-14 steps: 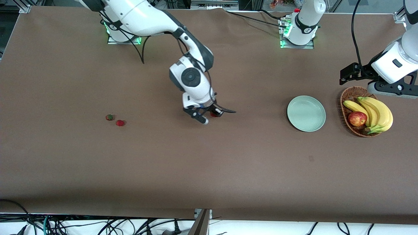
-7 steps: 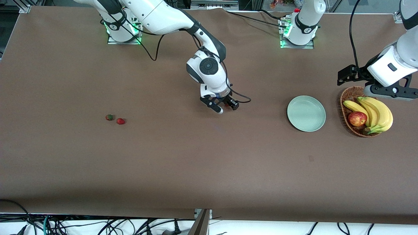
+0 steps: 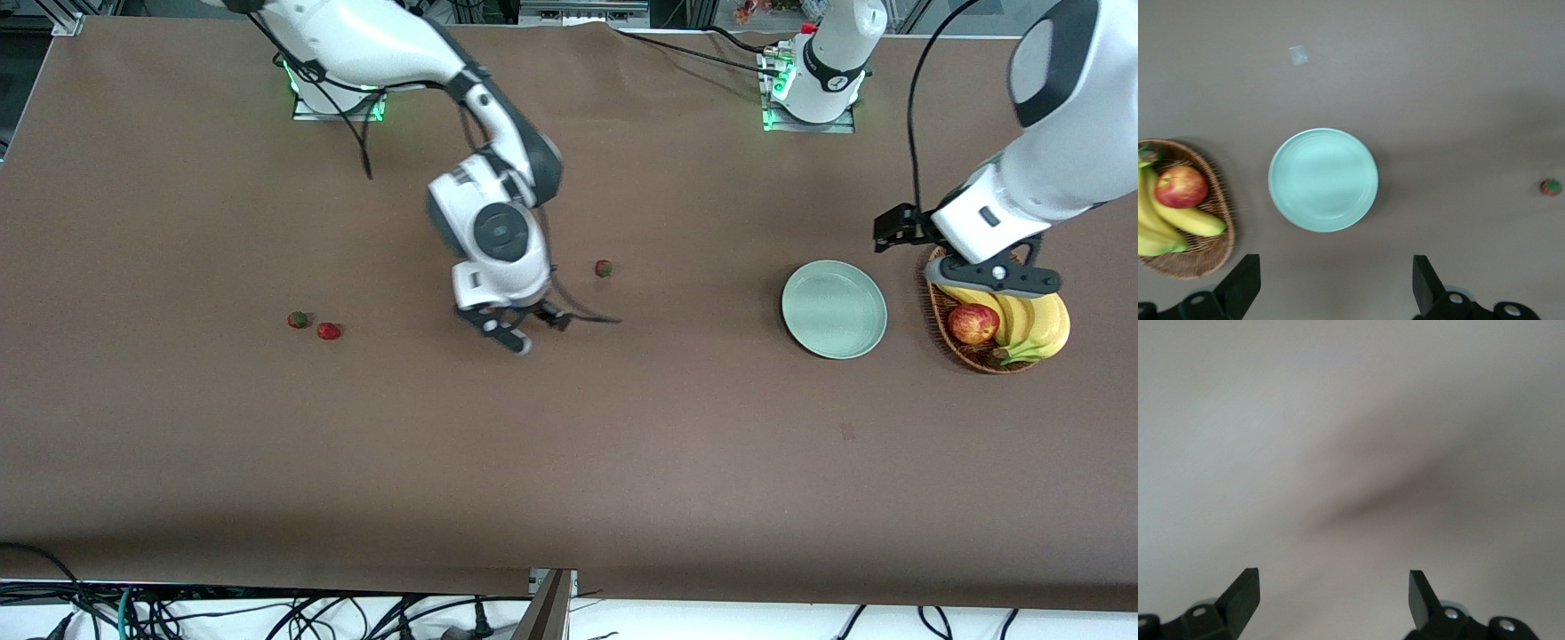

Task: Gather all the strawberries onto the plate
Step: 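Reach the left gripper to the strawberry while the right gripper returns, then grasp the strawberry with the left gripper while the right gripper grasps another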

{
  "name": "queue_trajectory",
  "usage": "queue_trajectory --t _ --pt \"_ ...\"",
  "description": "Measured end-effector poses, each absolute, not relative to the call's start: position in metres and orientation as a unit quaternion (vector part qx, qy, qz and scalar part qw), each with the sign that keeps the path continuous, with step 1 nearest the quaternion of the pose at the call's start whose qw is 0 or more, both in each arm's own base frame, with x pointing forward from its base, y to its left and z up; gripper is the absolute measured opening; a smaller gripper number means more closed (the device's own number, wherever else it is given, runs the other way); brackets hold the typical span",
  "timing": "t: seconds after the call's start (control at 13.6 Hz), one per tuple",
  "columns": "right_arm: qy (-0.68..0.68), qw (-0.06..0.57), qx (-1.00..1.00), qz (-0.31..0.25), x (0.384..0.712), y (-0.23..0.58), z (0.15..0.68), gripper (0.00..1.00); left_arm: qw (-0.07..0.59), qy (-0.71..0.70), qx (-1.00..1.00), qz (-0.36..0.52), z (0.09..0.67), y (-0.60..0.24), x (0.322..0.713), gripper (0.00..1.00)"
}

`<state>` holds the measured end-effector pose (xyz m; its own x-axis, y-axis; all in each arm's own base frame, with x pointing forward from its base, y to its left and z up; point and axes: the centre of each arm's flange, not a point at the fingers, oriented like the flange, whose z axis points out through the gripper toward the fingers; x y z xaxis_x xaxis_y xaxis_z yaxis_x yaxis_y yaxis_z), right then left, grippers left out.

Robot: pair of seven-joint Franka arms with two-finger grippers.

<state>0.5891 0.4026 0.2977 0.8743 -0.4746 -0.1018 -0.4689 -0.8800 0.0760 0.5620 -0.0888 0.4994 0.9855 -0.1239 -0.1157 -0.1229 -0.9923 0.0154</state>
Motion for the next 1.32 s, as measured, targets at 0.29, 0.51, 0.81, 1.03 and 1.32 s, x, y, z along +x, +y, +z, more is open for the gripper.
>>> queue_trajectory --t 0.29,0.51,0.81,1.03,1.32 --pt "-0.173 0.063 0.978 -0.099 0.63 0.288 0.303 0.99 0.009 -0.012 0.999 -0.046 0.438 -0.208 0.54 1.0" --pt "-0.116 0.093 0.981 -0.125 0.639 0.203 0.275 0.97 0.032 0.033 0.998 -0.037 0.386 -0.302 0.513 1.0" --pt "-0.085 0.102 0.983 -0.126 0.637 0.138 0.241 0.95 0.018 0.085 0.996 -0.013 0.305 -0.389 0.476 1.0" --pt "-0.074 0.096 0.985 -0.124 0.632 0.103 0.219 0.92 0.015 0.106 0.994 -0.006 0.252 -0.413 0.463 1.0" --pt "-0.084 0.075 0.985 -0.129 0.623 0.089 0.201 0.85 0.009 0.134 0.991 -0.013 0.206 -0.429 0.445 1.0"
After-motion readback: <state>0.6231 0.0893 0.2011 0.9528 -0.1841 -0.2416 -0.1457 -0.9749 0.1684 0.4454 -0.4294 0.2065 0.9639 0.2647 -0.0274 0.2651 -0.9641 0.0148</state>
